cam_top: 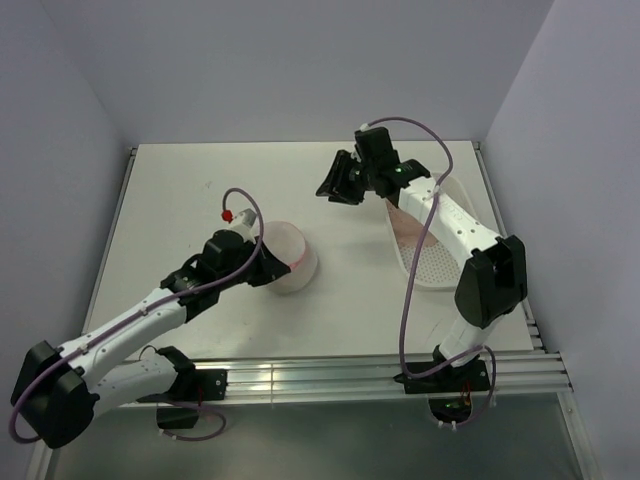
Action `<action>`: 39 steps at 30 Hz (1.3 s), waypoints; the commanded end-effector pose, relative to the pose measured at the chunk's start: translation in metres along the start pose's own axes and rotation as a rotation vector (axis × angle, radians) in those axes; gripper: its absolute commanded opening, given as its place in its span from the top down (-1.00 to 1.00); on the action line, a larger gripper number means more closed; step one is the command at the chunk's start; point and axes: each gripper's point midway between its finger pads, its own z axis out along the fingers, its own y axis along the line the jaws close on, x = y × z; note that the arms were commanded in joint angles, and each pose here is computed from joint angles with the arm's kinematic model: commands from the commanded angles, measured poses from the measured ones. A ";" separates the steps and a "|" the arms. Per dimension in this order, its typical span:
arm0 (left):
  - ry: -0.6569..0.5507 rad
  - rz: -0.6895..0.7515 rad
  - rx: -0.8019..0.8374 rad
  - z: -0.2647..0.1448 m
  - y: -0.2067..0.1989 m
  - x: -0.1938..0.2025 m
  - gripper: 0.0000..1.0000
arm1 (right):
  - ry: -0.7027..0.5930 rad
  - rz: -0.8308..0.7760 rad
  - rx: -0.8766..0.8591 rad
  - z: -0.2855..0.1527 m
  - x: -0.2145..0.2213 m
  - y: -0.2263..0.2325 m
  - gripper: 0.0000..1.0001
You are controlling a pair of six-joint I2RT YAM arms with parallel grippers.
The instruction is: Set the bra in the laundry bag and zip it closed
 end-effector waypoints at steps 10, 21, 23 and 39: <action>-0.007 0.035 0.160 0.025 -0.057 -0.009 0.99 | -0.011 0.105 -0.139 -0.060 0.090 -0.007 0.03; 0.002 0.042 0.152 0.024 -0.057 -0.005 1.00 | 0.074 0.193 -0.203 -0.020 0.130 0.011 0.00; -0.003 0.042 0.148 0.023 -0.056 -0.006 1.00 | 0.080 0.197 -0.199 -0.012 0.129 0.012 0.00; 0.006 0.038 0.090 0.012 -0.039 0.001 1.00 | 0.115 0.227 -0.196 0.007 0.134 0.015 1.00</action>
